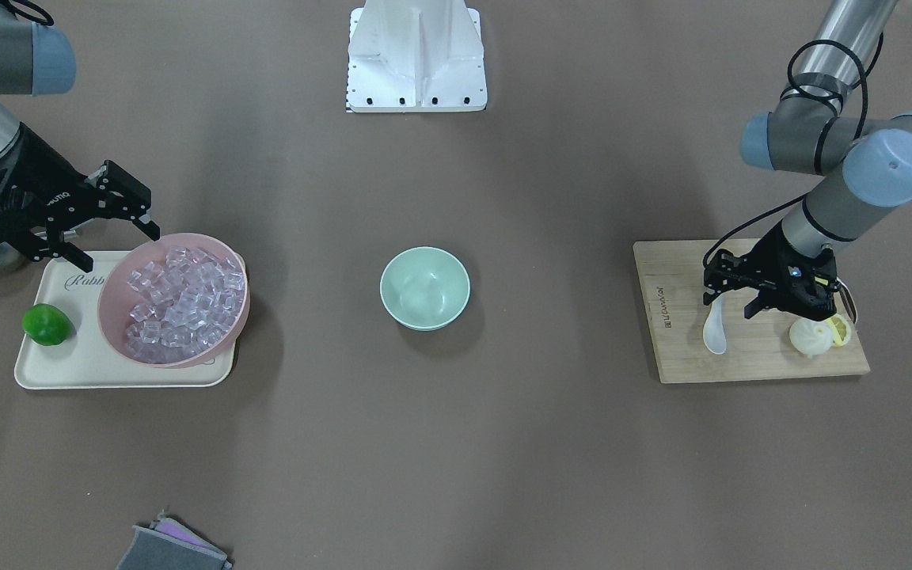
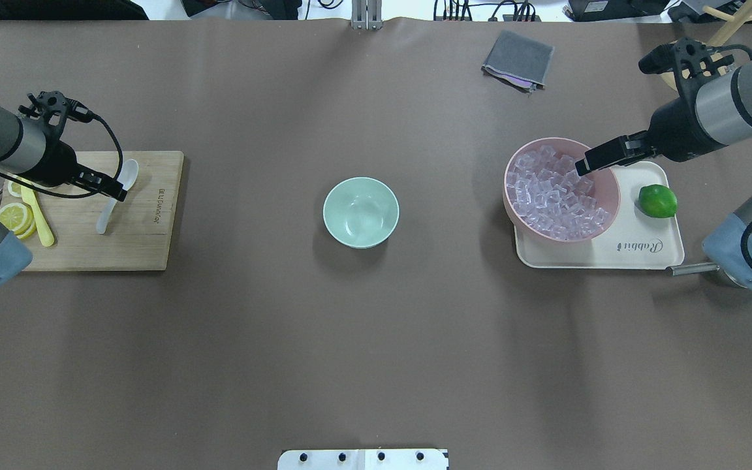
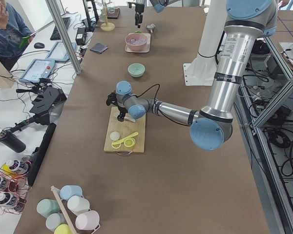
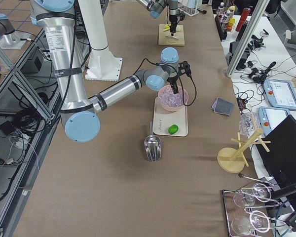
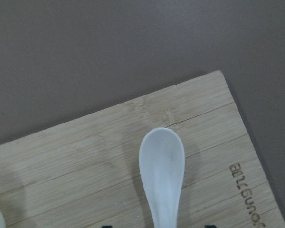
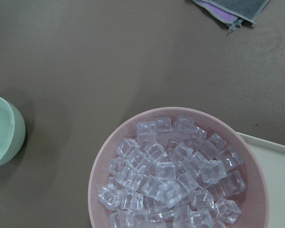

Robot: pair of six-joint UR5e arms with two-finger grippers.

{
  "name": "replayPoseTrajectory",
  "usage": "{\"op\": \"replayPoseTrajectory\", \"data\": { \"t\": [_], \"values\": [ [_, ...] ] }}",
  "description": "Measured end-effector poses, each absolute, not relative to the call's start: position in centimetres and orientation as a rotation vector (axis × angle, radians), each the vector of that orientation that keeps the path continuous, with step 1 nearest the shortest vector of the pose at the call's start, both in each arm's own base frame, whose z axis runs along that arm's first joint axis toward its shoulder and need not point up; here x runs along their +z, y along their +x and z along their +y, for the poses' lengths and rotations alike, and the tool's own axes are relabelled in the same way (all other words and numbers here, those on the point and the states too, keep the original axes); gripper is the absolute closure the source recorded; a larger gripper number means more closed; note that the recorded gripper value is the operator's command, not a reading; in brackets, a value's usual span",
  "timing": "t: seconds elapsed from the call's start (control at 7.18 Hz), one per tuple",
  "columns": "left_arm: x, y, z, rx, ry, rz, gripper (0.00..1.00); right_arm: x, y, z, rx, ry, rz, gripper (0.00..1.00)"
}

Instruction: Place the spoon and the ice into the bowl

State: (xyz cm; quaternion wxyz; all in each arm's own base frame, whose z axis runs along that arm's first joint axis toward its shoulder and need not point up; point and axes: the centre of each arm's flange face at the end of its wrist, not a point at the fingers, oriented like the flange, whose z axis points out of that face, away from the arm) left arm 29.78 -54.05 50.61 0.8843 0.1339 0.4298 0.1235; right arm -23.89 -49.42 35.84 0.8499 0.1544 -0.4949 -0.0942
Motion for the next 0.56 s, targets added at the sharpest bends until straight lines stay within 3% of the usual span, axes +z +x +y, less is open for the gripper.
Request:
{"op": "replayPoseTrajectory", "data": {
  "t": [0.14, 0.42, 0.56],
  "values": [
    [50.77, 30.35, -53.83, 0.258, 0.277, 0.887, 0.58, 35.86, -24.06, -49.35, -0.201, 0.323, -1.042, 0.0],
    [51.13, 31.02, -53.51, 0.262, 0.275, 0.876, 1.0, 36.03, -24.24, -49.31, -0.203, 0.318, -1.042, 0.01],
    [51.2, 31.08, -53.42, 0.262, 0.272, 0.875, 1.0, 36.06, -24.28, -49.3, -0.204, 0.316, -1.043, 0.01]
  ]
}}
